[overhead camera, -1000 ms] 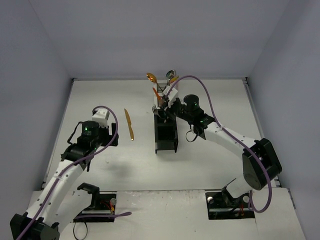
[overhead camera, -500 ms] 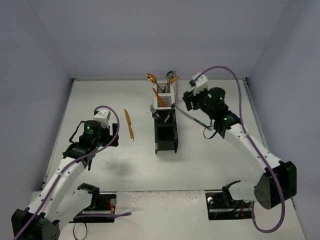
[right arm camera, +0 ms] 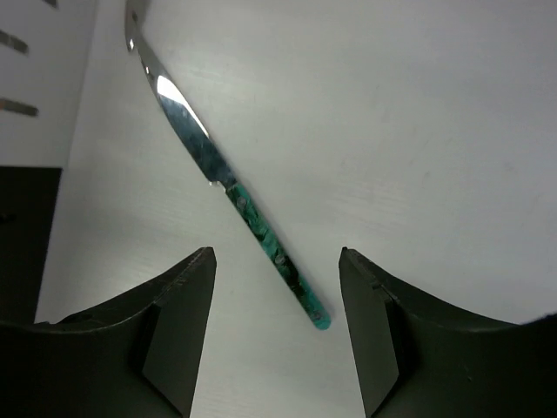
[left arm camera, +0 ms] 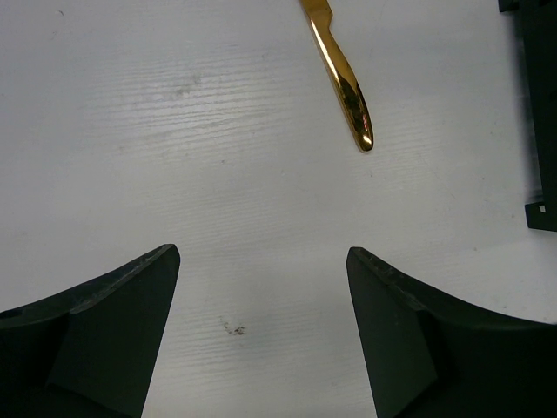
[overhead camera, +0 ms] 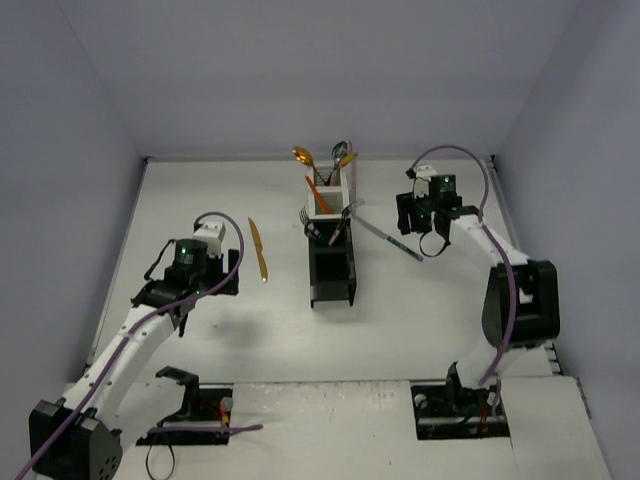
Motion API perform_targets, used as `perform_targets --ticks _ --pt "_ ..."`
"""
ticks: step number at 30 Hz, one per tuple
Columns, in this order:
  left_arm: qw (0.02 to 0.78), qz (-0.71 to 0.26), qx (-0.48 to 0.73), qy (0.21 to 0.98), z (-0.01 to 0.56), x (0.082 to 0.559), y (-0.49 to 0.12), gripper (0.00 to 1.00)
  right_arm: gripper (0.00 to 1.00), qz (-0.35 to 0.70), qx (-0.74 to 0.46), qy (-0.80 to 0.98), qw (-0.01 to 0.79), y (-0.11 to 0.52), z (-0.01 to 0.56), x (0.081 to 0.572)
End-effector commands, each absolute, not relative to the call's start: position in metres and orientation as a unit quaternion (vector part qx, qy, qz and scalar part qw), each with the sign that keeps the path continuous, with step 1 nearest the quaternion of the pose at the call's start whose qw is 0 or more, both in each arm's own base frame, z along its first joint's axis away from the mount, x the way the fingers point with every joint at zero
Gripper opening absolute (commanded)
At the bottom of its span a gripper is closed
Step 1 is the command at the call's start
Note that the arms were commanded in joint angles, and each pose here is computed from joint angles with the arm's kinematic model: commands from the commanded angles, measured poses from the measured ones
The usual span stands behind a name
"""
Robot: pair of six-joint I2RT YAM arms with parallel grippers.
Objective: Sort the eating utensils into containers
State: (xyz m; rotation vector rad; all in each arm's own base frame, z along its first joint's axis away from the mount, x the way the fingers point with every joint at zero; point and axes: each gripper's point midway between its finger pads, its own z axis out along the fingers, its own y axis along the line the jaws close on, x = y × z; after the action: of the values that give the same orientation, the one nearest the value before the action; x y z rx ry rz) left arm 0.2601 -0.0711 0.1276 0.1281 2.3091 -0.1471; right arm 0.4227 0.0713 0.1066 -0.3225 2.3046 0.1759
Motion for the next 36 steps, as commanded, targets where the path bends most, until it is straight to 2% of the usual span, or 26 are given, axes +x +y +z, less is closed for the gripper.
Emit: perform_targets --ticks 1,21,27,33,36 --pt "0.443 -0.063 0.041 0.894 0.159 0.275 -0.072 0.75 0.56 0.085 -0.136 0.909 0.385 0.080 0.104 0.434" --pt "0.447 -0.061 0.047 0.891 0.163 0.274 -0.071 0.75 0.47 0.065 -0.150 0.945 0.285 0.078 0.019 0.418" --pt "0.447 -0.061 0.046 0.891 0.163 0.274 -0.071 0.75 0.32 0.033 -0.132 0.956 0.259 0.073 0.003 0.399" --pt "0.440 -0.059 0.045 0.895 0.161 0.273 -0.071 0.75 0.11 0.005 -0.115 0.967 0.228 0.073 0.005 0.364" --pt "0.440 -0.060 0.046 0.895 0.161 0.273 -0.071 0.75 0.04 0.013 -0.091 0.971 0.222 0.075 0.012 0.349"
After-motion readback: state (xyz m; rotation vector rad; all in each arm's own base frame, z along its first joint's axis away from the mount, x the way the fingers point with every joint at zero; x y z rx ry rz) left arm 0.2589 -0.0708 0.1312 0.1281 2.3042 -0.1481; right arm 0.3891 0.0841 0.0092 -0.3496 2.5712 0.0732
